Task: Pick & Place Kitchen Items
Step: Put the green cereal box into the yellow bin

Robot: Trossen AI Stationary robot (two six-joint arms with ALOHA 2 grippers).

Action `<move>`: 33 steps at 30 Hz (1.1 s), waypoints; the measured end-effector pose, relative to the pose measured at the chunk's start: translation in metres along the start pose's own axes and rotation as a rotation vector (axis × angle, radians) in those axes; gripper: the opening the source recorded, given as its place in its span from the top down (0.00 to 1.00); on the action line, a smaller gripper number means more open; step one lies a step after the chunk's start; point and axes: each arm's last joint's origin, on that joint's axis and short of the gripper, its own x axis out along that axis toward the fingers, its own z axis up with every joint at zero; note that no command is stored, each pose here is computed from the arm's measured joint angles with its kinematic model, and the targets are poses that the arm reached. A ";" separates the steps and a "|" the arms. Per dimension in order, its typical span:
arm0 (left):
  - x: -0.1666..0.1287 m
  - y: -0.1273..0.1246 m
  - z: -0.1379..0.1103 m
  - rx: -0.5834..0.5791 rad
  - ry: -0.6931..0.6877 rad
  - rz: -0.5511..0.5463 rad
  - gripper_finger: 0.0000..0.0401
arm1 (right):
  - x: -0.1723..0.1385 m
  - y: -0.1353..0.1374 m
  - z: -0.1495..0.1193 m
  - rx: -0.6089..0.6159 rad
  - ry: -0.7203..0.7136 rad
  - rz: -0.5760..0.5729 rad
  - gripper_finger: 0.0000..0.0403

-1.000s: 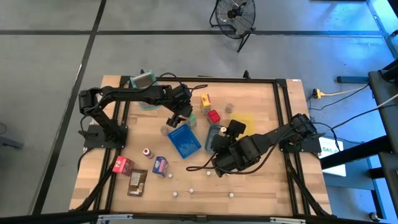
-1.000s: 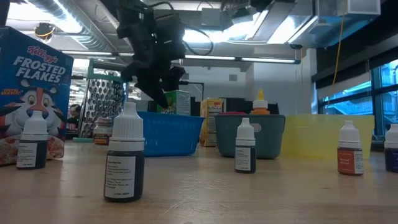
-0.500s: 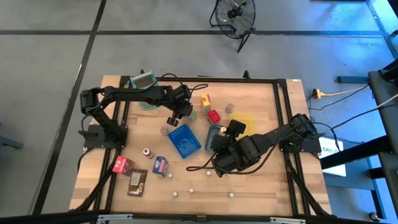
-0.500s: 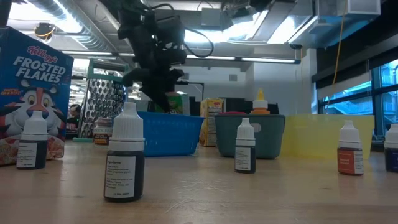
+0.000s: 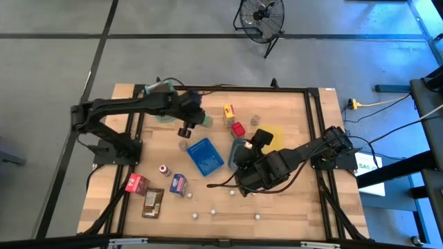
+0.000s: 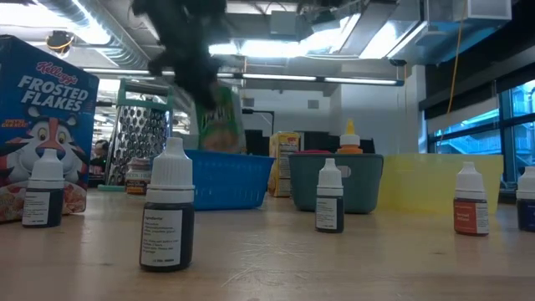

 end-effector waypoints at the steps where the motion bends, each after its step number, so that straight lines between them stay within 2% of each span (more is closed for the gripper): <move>1: -0.010 0.000 0.001 -0.004 -0.031 0.013 0.70 | 0.001 -0.001 0.002 -0.006 -0.018 -0.014 0.31; 6: -0.056 -0.009 0.003 -0.033 -0.178 0.066 0.69 | 0.007 -0.002 0.013 -0.023 -0.097 -0.053 0.31; 13: -0.094 -0.027 0.010 0.013 -0.402 0.010 0.70 | 0.017 -0.001 0.038 -0.045 -0.204 -0.002 0.31; 21: -0.099 -0.040 0.021 0.075 -0.467 -0.008 0.69 | 0.028 -0.006 0.066 -0.040 -0.313 0.133 0.31; 33: -0.100 -0.051 0.026 0.113 -0.473 -0.037 0.69 | 0.047 -0.022 0.085 -0.042 -0.363 0.233 0.31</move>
